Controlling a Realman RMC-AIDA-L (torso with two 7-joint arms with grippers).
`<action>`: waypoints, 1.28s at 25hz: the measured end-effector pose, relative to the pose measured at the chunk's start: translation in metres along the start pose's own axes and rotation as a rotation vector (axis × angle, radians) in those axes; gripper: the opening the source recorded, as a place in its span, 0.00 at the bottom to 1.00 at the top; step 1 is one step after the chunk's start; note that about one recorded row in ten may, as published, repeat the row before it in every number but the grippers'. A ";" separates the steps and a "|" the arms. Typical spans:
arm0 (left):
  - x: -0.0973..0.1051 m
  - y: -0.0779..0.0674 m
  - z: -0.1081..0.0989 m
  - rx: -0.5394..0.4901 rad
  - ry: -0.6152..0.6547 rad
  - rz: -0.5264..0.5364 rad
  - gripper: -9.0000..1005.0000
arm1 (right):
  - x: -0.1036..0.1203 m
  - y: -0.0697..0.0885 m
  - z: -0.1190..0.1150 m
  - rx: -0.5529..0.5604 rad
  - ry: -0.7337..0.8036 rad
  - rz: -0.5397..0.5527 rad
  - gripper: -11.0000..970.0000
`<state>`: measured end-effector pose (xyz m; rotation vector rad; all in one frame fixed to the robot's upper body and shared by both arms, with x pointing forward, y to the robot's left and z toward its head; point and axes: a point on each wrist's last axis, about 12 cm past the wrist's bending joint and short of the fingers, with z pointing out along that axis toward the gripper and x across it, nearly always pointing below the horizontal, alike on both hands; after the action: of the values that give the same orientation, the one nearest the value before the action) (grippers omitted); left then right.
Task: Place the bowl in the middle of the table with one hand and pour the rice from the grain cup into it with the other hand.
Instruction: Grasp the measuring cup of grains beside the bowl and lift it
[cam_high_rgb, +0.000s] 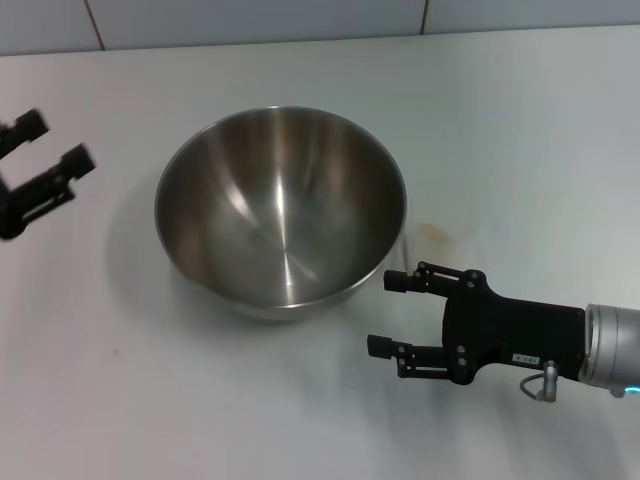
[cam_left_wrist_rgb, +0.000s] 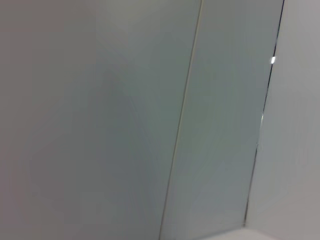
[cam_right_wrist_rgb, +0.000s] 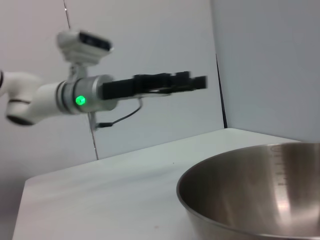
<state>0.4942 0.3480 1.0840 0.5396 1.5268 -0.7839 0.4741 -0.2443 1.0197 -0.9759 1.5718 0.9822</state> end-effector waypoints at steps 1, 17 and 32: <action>0.000 0.000 0.000 0.000 0.000 0.000 0.82 | 0.000 0.000 0.000 0.001 0.001 0.000 0.82; 0.017 -0.027 -0.021 0.125 -0.014 0.087 0.82 | -0.002 -0.003 0.000 0.010 0.002 -0.009 0.82; 0.034 -0.035 -0.028 0.206 0.124 0.193 0.82 | 0.000 -0.002 0.000 0.012 -0.001 0.006 0.82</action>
<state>0.4454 0.3420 1.0558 0.8894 1.4889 -0.7726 0.4760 -0.2445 1.0198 -0.9622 1.5790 0.9761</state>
